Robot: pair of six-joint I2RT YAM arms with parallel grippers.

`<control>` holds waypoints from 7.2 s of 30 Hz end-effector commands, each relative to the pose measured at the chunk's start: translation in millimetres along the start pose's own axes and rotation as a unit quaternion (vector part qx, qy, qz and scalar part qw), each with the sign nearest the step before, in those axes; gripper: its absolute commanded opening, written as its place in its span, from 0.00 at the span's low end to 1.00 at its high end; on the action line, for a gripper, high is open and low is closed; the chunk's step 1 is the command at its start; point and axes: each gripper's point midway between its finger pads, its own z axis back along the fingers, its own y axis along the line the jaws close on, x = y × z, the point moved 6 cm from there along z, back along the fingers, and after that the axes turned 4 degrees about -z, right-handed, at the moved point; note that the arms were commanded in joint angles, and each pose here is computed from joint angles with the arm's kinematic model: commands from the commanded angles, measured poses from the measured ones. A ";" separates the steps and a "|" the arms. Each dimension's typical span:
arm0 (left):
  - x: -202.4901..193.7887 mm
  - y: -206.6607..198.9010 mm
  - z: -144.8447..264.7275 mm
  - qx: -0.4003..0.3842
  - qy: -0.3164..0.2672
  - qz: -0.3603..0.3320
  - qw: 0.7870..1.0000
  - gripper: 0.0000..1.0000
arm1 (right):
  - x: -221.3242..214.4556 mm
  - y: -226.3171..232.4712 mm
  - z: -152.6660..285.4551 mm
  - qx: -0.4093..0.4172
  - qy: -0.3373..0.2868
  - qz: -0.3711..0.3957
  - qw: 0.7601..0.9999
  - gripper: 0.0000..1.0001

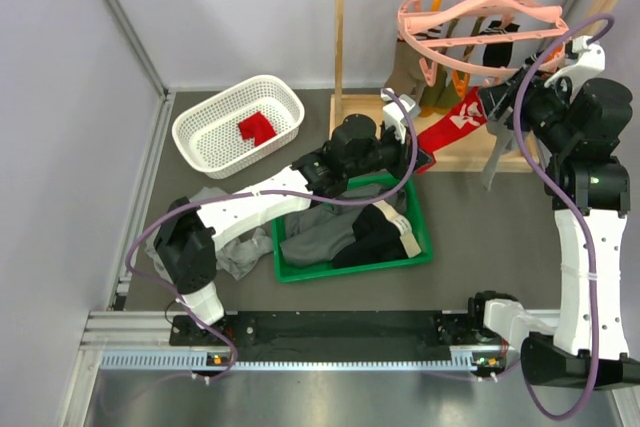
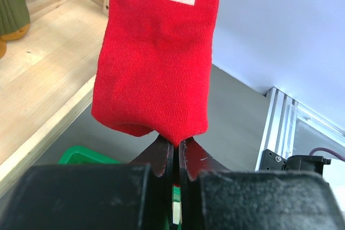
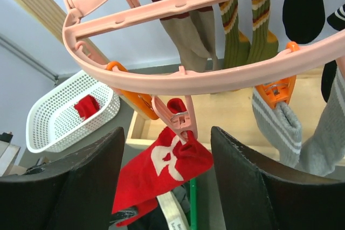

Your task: Remove the socks clipped to the hanger

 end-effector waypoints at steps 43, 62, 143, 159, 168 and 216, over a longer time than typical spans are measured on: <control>25.4 -9.5 31.9 0.012 -0.030 -0.003 0.999 0.00 | 14.4 -2.9 -18.6 0.034 -0.072 0.058 0.995 0.06; 56.6 247.6 213.8 0.463 -0.074 0.097 0.878 0.00 | 9.3 0.7 -14.5 0.039 -0.058 0.029 0.997 0.16; -35.1 181.4 228.9 0.415 0.048 0.095 0.904 0.99 | -25.3 -134.8 -48.4 0.038 -0.068 0.036 0.996 0.49; 7.2 126.6 209.6 0.281 -0.018 0.083 0.956 0.99 | -24.3 -54.3 -20.5 0.080 -0.057 -0.013 0.995 0.00; 37.9 73.3 159.1 0.184 -0.057 0.064 0.979 0.98 | -23.5 -4.3 -3.2 0.145 -0.042 -0.035 0.988 0.00; 20.1 -11.1 -9.9 0.059 -0.050 -0.001 0.997 0.00 | -6.3 15.6 45.9 0.042 -0.034 -0.104 0.993 0.54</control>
